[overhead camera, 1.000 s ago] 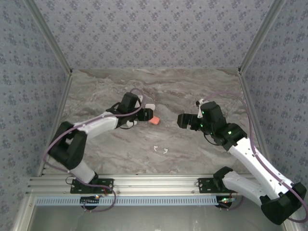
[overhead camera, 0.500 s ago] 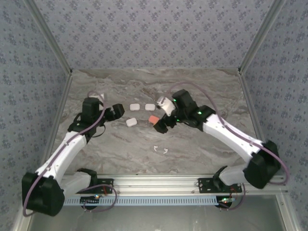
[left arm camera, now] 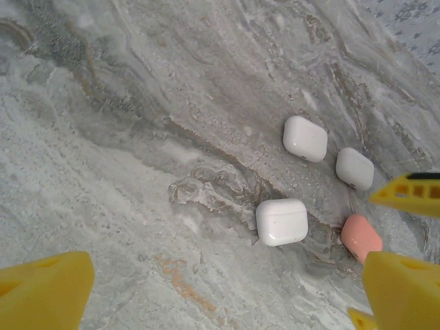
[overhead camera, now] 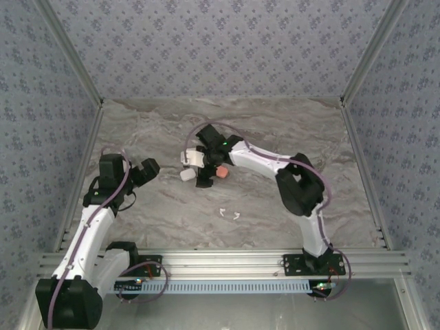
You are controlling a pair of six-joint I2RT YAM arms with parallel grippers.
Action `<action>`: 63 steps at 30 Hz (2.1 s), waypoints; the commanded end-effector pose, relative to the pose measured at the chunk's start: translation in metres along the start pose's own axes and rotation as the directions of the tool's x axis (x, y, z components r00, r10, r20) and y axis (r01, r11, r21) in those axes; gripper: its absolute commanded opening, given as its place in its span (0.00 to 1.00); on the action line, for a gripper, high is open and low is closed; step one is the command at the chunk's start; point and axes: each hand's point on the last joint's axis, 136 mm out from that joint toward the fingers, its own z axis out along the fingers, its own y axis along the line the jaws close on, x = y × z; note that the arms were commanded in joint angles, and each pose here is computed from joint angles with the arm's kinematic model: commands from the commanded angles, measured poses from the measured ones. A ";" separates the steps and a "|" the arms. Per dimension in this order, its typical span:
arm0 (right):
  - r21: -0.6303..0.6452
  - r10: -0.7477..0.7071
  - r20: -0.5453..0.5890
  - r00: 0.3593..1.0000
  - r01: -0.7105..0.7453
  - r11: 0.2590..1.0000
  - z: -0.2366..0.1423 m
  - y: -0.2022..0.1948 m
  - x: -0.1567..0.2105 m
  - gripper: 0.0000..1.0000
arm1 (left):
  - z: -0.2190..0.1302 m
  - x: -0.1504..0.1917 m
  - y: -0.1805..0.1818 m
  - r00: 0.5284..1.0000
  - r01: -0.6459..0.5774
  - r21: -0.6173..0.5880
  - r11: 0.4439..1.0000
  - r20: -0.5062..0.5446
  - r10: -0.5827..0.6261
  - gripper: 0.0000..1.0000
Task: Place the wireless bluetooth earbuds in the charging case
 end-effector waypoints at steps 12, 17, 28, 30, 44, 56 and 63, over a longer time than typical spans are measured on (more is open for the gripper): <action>-0.124 -0.138 -0.112 0.984 0.124 0.985 0.067 -0.002 0.003 0.76 | -0.006 0.007 0.004 1.000 0.001 0.005 1.000 -0.013 -0.001 0.99; -0.146 -0.113 -0.146 0.983 0.091 0.985 0.077 -0.001 0.016 0.70 | -0.007 0.008 0.005 1.000 -0.008 -0.001 1.000 -0.013 0.008 0.99; -0.070 -0.082 -0.130 0.988 0.074 0.995 0.050 -0.012 0.015 0.42 | -0.006 0.010 -0.008 0.999 -0.037 0.081 0.996 -0.023 0.039 0.98; -0.017 -0.063 -0.070 0.996 0.062 0.998 0.032 -0.018 0.003 0.39 | -0.008 0.009 -0.019 0.998 -0.049 0.141 0.989 -0.018 0.052 0.96; 0.257 -0.051 0.240 0.969 -0.013 0.966 -0.111 0.000 -0.041 0.36 | -0.050 0.014 -0.125 0.986 -0.084 0.655 0.751 -0.055 0.159 0.86; 0.307 -0.090 0.330 0.939 -0.017 0.951 -0.155 0.023 -0.066 0.37 | -0.054 0.041 -0.184 0.954 -0.119 0.770 0.627 -0.086 0.287 0.81; 0.314 -0.107 0.342 0.934 -0.006 0.949 -0.160 0.029 -0.074 0.37 | -0.047 0.051 -0.200 0.945 -0.104 0.784 0.612 -0.114 0.307 0.59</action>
